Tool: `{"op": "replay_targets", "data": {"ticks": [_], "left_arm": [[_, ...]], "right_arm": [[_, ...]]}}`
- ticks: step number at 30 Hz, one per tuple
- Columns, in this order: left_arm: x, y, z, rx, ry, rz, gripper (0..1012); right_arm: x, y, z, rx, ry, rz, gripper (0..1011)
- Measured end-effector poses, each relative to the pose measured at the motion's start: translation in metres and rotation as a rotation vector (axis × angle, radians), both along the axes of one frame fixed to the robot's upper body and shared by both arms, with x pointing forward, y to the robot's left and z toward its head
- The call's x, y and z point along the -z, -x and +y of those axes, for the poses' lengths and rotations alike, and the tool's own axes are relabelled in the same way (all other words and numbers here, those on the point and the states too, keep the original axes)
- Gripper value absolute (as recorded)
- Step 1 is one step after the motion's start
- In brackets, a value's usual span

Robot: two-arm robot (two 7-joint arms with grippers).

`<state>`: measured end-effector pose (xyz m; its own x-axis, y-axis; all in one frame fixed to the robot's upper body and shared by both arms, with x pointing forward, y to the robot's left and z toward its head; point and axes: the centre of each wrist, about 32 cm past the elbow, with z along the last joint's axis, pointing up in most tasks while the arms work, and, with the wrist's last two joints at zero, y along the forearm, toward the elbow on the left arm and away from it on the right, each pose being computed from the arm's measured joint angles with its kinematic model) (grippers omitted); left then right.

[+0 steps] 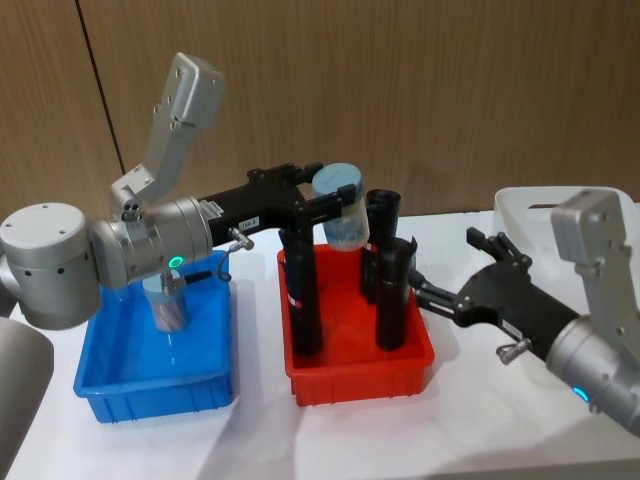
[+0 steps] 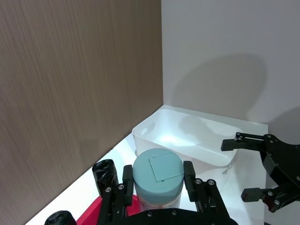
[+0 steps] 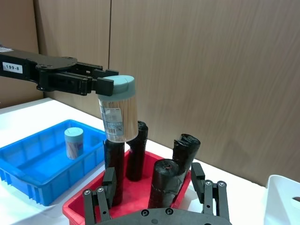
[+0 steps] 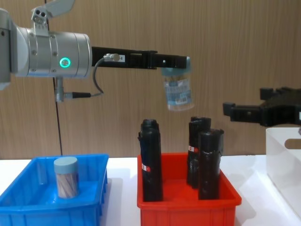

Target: Pick the cotton swabs from the blue box and place them into the white box.

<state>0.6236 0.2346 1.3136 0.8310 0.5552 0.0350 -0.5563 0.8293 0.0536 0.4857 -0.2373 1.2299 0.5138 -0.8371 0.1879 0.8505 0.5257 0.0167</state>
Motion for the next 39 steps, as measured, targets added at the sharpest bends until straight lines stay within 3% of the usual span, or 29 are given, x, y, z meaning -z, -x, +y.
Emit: {"op": "replay_targets", "data": {"ticks": [21, 39], "left_arm": [[-0.0001, -0.0003, 0.0002, 0.000, 0.000, 0.000, 643], [-0.0001, -0.0002, 0.0002, 0.000, 0.000, 0.000, 643]], "right_arm": [[-0.018, -0.039, 0.010, -0.099, -0.013, 0.102, 1002], [-0.024, -0.061, 0.023, -0.158, -0.007, 0.115, 1002]]}}
